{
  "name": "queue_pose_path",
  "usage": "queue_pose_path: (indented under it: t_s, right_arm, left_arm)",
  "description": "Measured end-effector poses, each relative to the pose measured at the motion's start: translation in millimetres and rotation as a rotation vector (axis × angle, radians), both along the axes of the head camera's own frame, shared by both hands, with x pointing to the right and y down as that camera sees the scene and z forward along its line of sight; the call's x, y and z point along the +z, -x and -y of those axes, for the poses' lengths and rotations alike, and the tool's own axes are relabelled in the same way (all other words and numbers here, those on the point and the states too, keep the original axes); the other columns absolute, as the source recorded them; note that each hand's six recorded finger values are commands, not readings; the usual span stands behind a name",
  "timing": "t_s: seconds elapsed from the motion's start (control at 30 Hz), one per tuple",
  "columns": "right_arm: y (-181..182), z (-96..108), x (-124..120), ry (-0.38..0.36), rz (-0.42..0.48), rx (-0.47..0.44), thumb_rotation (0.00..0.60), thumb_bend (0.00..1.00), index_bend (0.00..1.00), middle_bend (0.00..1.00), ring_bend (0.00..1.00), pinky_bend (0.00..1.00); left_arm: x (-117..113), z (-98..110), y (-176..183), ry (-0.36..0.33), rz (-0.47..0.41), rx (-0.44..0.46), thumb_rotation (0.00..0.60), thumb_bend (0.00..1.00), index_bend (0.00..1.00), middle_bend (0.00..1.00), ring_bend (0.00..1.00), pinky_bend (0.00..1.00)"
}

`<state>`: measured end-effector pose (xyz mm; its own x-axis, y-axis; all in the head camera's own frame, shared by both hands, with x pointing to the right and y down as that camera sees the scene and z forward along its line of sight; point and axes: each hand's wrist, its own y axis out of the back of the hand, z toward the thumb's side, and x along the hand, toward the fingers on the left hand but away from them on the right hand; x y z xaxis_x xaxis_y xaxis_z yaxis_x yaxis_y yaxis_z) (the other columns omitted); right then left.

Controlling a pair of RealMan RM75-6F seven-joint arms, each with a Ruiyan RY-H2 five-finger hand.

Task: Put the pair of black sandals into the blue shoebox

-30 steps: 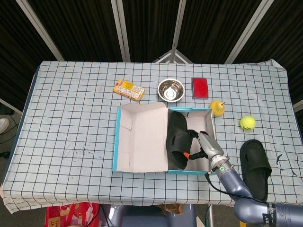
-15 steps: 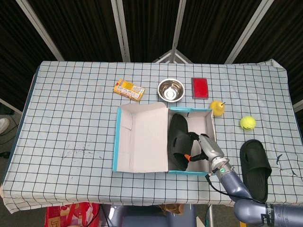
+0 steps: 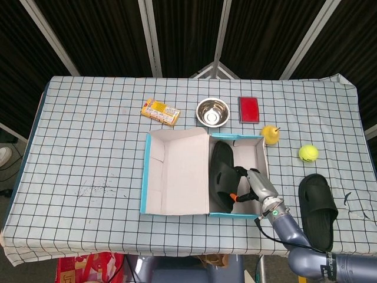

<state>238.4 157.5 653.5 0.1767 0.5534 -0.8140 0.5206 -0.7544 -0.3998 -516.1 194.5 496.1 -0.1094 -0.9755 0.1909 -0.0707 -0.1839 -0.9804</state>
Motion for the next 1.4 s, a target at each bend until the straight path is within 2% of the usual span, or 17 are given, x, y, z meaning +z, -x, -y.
queue_pose_path:
  t_s: [0.8, 1.13, 1.33, 1.4]
  right_arm:
    - [2.6, -16.6, 15.4, -0.003, -0.069, -0.091, 0.6, 0.49, 0.71, 0.55, 0.27, 0.0]
    - [4.8, -17.7, 15.5, 0.0, -0.071, -0.109, 0.6, 0.49, 0.71, 0.55, 0.27, 0.0]
    - [4.1, -16.4, 13.5, 0.001, -0.084, -0.133, 0.6, 0.49, 0.7, 0.53, 0.22, 0.0]
    - [4.0, -16.8, 13.0, 0.008, -0.086, -0.142, 0.6, 0.49, 0.66, 0.49, 0.19, 0.0]
  left_arm:
    - [-3.0, -0.7, 0.5, -0.008, -0.003, -0.003, 0.6, 0.5, 0.16, 0.03, 0.0, 0.12]
    - [-3.0, -0.7, 0.5, -0.008, -0.003, -0.003, 0.6, 0.5, 0.16, 0.03, 0.0, 0.12]
    - [-3.0, -0.7, 0.1, -0.008, -0.005, -0.002, 0.6, 0.5, 0.16, 0.03, 0.0, 0.12]
    - [-3.1, -0.5, 0.1, -0.009, -0.004, -0.002, 0.6, 0.5, 0.16, 0.03, 0.0, 0.12]
